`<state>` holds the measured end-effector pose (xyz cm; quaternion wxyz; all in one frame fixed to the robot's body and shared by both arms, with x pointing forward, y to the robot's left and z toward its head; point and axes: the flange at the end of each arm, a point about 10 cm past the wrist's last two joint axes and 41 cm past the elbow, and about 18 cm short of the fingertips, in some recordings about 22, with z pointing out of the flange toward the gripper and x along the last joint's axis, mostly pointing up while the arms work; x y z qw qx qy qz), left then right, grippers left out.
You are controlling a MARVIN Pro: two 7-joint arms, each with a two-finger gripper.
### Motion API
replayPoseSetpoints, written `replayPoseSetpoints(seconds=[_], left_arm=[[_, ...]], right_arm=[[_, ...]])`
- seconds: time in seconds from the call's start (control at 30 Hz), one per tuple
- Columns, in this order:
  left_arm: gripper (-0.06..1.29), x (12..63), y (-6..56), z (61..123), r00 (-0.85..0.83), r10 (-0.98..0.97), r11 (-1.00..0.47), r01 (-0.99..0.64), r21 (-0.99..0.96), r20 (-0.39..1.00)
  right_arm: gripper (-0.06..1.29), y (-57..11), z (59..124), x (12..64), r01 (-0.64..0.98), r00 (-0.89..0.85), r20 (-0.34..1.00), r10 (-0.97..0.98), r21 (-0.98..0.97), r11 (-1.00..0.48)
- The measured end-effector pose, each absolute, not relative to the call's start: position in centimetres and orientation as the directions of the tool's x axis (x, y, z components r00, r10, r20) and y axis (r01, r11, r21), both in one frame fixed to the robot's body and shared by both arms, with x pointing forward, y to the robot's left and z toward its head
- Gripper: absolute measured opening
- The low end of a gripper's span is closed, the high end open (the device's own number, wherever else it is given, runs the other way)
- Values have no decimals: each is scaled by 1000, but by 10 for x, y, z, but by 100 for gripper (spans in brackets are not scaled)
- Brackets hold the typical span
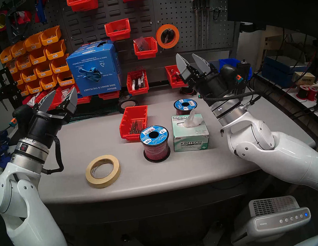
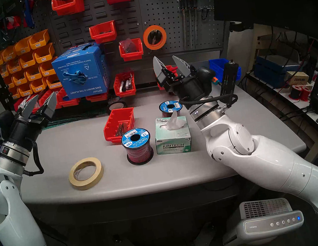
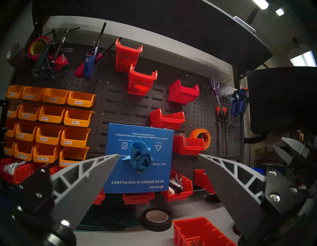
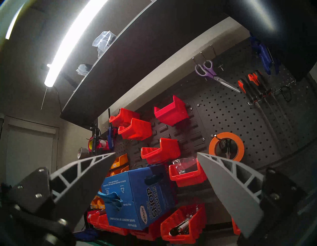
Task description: Take out a shop towel
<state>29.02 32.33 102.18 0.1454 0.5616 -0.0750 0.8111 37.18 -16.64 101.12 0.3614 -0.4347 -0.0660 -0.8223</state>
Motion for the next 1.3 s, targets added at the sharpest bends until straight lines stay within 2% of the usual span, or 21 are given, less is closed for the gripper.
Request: replayPoseSetpoints(seconds=[0.53,1.3], left_arm=[[126,348,335,997,-149,45,-970,-243,8,988],[126,390,301,1014,-78,44,-955,-295,19,996]], right_arm=[[124,-109,1014,331,715,-267,803,-533,-206,-668],[124,-41,1031,330,786,-206,844,-496,-159,-597]])
